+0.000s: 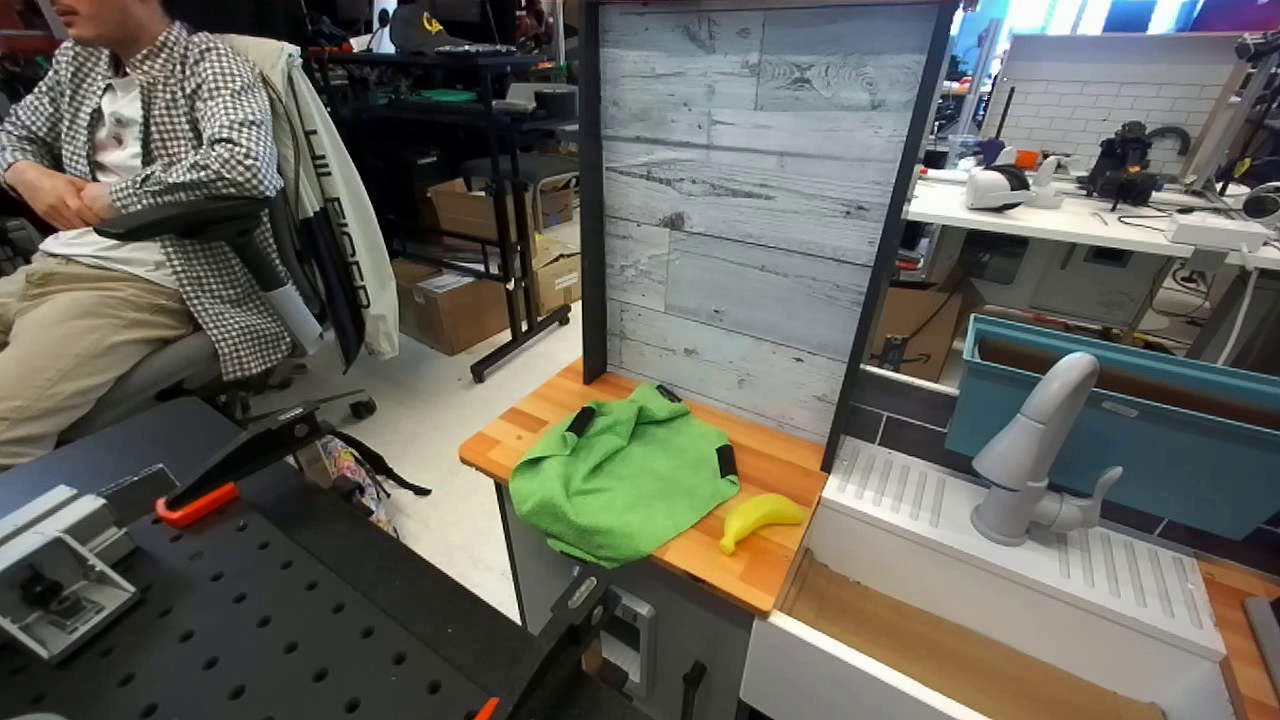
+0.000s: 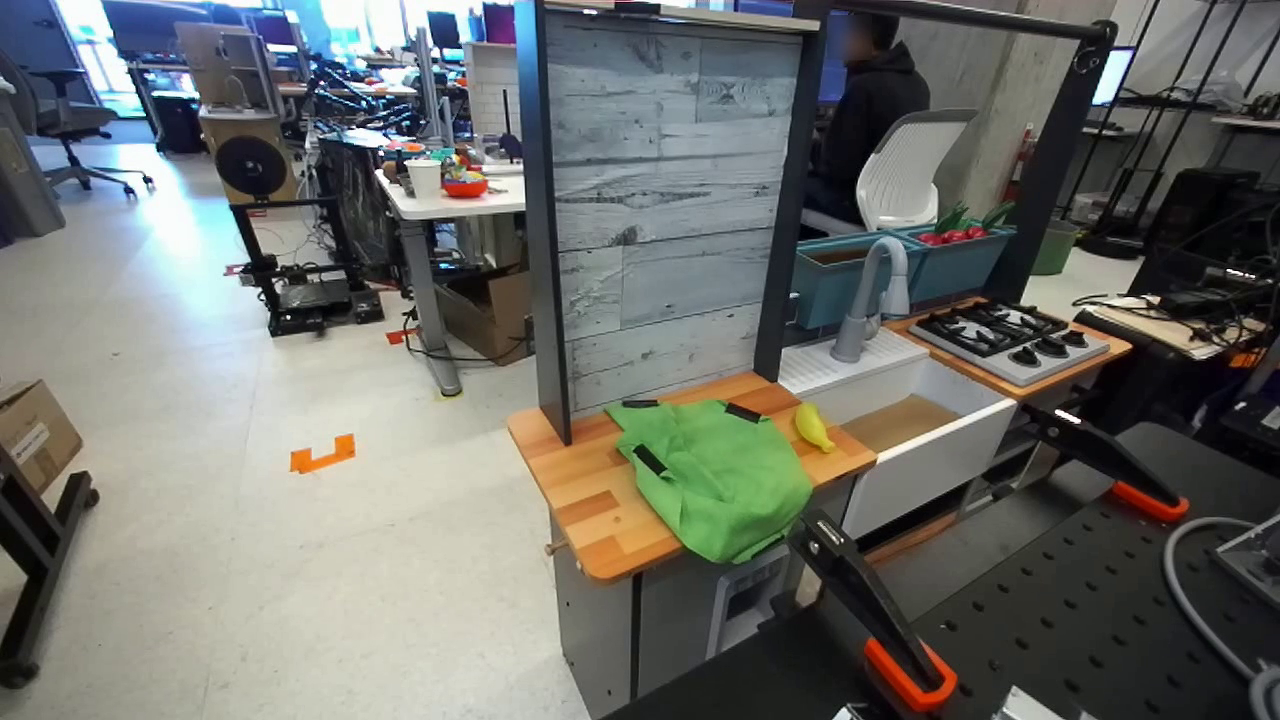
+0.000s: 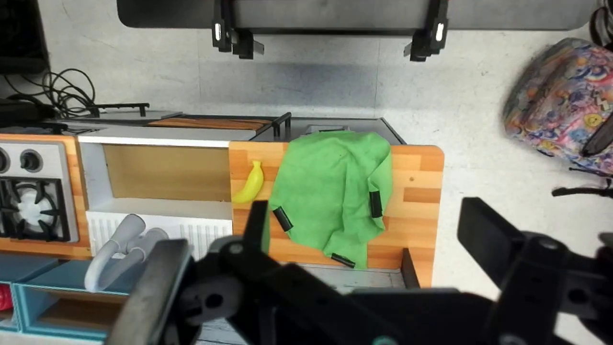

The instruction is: Fold the green cloth

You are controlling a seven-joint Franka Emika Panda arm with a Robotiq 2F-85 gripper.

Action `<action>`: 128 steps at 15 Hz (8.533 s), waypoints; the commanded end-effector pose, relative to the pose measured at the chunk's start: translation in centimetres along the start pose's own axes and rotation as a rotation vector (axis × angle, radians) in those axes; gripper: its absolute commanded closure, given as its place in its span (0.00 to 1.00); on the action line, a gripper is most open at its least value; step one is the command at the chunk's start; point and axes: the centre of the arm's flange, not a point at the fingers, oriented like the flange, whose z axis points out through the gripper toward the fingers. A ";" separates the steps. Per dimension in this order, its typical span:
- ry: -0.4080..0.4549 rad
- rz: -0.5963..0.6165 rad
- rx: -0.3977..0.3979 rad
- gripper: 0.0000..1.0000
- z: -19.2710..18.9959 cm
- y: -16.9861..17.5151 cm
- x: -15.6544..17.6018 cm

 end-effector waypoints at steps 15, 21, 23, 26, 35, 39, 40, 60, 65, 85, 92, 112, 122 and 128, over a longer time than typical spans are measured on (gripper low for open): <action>0.036 -0.007 0.103 0.00 17.5 5.9 16.3; -0.040 -0.003 0.116 0.00 24.3 6.1 19.9; -0.058 -0.001 0.112 0.00 26.3 6.0 20.3; -0.088 0.006 0.106 0.00 29.2 6.2 20.7; -0.181 0.060 0.090 0.00 36.5 8.6 21.4; -0.203 0.085 0.060 0.00 38.9 9.7 22.1; -0.204 0.092 0.046 0.00 39.4 9.9 22.4; -0.067 0.027 -0.013 0.00 41.9 7.3 23.9; 0.002 -0.064 -0.056 0.00 44.0 5.2 24.6; -0.012 -0.358 -0.050 0.57 47.9 6.6 26.0; -0.018 -0.421 -0.052 1.00 48.3 7.0 26.0; 0.115 -0.156 -0.090 0.98 43.4 -3.8 19.8; 0.113 -0.075 -0.057 0.98 40.6 -3.1 18.9; 0.118 -0.046 -0.043 0.98 37.6 -1.9 18.5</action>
